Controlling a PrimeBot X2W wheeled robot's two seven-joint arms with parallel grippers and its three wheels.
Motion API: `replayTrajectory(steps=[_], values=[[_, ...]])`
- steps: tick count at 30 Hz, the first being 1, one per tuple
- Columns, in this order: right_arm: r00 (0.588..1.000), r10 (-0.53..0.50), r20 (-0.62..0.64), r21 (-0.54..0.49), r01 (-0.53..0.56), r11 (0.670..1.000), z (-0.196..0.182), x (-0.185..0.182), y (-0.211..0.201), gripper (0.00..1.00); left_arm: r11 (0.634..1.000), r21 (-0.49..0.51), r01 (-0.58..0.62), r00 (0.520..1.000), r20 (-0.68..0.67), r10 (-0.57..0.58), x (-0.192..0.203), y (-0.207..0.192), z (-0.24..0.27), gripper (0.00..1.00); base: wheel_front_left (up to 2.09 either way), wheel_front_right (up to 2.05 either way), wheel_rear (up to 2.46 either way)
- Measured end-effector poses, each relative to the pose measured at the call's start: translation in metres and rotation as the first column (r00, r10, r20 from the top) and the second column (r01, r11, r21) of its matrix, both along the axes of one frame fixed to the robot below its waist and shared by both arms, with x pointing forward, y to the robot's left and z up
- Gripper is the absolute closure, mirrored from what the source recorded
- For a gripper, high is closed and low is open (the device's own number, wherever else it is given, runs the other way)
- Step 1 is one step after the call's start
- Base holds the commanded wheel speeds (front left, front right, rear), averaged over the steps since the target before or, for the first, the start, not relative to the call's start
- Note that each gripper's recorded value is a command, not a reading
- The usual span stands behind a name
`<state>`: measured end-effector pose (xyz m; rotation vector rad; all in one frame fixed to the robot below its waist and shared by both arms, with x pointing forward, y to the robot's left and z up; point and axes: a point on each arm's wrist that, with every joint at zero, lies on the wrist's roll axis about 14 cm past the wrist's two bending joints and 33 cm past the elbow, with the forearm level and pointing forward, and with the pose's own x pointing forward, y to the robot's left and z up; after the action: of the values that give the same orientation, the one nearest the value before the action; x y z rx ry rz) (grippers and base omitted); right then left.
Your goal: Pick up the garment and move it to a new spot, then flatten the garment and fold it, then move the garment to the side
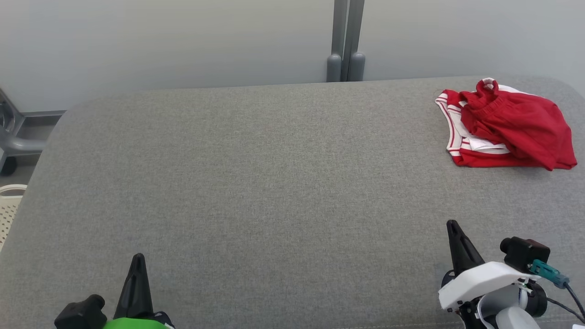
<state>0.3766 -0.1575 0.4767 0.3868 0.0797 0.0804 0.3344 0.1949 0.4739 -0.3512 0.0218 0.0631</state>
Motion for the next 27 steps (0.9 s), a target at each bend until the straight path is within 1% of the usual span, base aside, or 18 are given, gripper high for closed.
replayTrajectory(steps=[6, 14, 20, 27], values=[[0.999, -0.033, -0.030, 0.094, 0.036, 0.995, -0.001, 0.003, -0.009, 1.00, 0.994, -0.106, -0.009, 1.000, 0.009, 0.010, 0.005, -0.001, 0.003, 1.00, 0.00, 0.00, 0.00], [0.996, -0.065, -0.066, 0.213, 0.077, 0.974, -0.002, 0.006, -0.020, 1.00, 0.972, -0.232, -0.017, 1.000, 0.018, 0.022, 0.010, -0.002, 0.006, 1.00, 0.00, 0.00, 0.00], [0.993, -0.080, -0.088, 0.295, 0.103, 0.950, -0.001, 0.007, -0.026, 1.00, 0.949, -0.315, -0.018, 0.999, 0.024, 0.026, 0.014, -0.004, 0.008, 1.00, 0.00, 0.00, 0.00], [0.990, -0.092, -0.109, 0.382, 0.127, 0.915, -0.001, 0.009, -0.032, 1.00, 0.912, -0.409, -0.017, 0.999, 0.029, 0.032, 0.019, -0.006, 0.010, 1.00, 0.00, 0.00, 0.00]])
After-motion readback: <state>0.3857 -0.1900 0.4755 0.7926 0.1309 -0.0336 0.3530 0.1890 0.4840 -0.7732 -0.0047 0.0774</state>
